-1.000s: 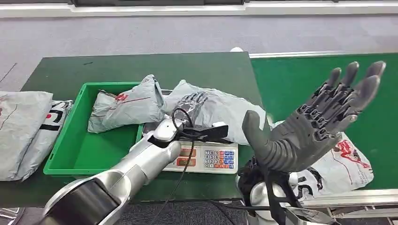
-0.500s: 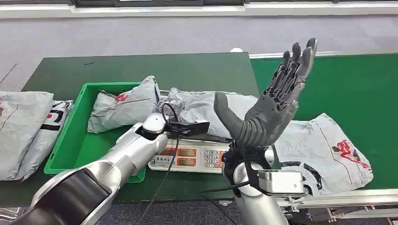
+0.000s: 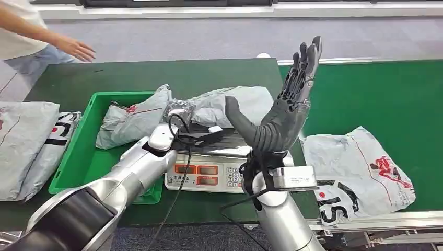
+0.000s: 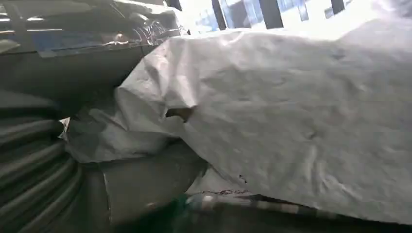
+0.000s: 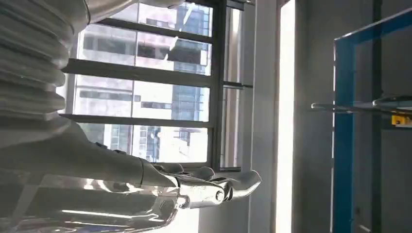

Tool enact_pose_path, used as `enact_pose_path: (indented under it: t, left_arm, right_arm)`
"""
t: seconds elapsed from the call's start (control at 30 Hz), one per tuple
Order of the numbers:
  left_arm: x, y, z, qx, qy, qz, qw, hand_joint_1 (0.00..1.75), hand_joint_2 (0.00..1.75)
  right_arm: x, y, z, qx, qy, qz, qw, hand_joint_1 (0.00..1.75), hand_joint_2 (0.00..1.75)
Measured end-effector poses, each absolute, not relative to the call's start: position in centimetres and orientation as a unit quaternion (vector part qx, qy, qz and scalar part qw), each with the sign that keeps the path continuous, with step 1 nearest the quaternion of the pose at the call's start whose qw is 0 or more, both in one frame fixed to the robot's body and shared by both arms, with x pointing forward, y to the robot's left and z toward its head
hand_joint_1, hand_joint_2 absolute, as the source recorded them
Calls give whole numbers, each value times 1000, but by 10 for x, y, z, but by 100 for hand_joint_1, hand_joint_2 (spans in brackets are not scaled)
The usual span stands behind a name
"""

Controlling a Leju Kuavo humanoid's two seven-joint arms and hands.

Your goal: Moved the parcel from conveyor to table for the left to box.

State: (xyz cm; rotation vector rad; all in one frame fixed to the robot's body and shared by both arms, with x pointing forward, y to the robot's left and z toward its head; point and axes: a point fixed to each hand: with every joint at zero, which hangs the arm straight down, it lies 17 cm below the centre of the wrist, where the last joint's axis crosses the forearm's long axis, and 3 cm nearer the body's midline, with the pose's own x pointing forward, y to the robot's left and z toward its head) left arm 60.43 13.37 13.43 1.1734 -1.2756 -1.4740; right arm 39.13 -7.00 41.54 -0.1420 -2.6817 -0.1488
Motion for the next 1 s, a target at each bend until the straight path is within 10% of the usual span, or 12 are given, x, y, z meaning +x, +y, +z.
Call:
enact_pose_path:
  t: [0.47,1.0]
  left_arm:
    - [608,224,306,438,-787,-267,342,175,175]
    - [552,405,198,473,-728,-144,474,175,175]
  right_arm:
    - [406,-80,359,-102,-957,-12,270,0,175]
    - [353,-123,343,-117,-957,-32,263,0,175]
